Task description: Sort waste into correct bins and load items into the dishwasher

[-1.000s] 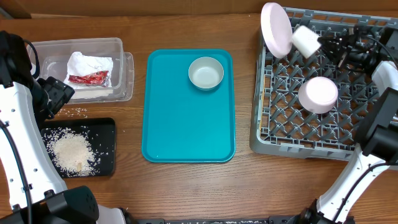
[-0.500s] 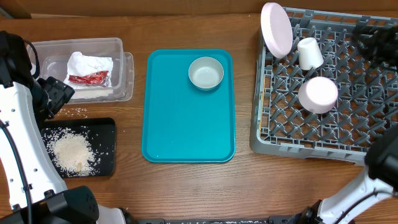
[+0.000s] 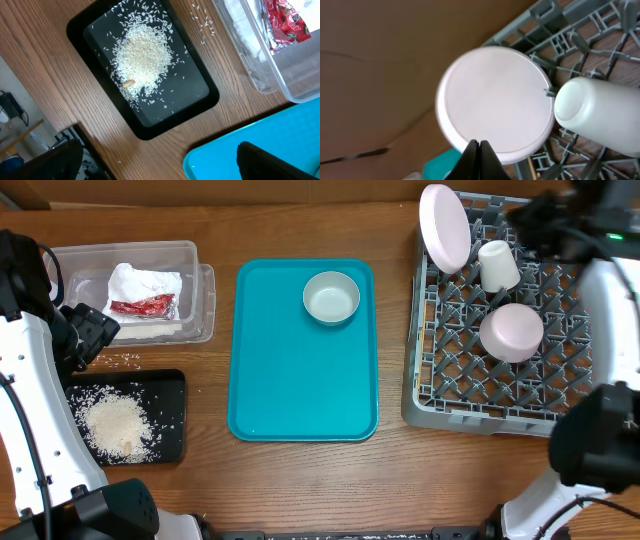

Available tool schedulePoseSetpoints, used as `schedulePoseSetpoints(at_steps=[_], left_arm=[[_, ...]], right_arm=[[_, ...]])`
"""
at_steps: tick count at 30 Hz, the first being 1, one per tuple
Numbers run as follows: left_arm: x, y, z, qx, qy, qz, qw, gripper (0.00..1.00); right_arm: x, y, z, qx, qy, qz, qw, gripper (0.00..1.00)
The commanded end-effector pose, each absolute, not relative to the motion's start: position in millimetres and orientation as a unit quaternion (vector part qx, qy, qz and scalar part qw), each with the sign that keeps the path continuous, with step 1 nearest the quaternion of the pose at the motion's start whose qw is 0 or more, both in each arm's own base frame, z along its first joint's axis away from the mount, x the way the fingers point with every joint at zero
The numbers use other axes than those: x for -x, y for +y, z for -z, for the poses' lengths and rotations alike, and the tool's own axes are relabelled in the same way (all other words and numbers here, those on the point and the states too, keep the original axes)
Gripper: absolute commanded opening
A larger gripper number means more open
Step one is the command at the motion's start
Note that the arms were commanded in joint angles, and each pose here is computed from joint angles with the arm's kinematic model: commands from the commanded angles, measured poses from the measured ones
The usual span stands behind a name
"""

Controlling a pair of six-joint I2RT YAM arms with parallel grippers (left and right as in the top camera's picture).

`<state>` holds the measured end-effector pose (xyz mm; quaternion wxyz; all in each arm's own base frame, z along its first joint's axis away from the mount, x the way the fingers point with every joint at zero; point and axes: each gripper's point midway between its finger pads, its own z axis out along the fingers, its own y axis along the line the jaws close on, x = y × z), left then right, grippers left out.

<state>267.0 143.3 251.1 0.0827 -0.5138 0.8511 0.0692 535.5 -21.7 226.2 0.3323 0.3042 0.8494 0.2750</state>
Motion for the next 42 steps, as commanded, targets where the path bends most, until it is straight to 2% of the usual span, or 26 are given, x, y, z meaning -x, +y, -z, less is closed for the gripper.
schedulePoseSetpoints(at_steps=[1, 14, 20, 29, 42], left_arm=[[-267, 145, -249, 0.507, 0.855, -0.072, 0.078, 1.00], [-267, 145, -249, 0.507, 0.855, -0.072, 0.078, 1.00], [-267, 145, -249, 0.507, 0.855, -0.072, 0.078, 1.00], [-267, 145, -249, 0.507, 0.855, -0.072, 0.078, 1.00], [-267, 145, -249, 0.507, 0.855, -0.072, 0.078, 1.00]], right_arm=[[-543, -47, -196, -0.343, 0.857, -0.158, 0.349, 0.04], [-532, -65, -129, -0.366, 0.881, -0.125, 0.273, 0.04], [-527, -69, -130, -0.370, 0.881, -0.123, 0.267, 0.04], [-550, -45, -177, -0.307, 0.870, -0.201, 0.329, 0.04], [-550, -56, -127, -0.315, 0.889, -0.147, 0.297, 0.04]])
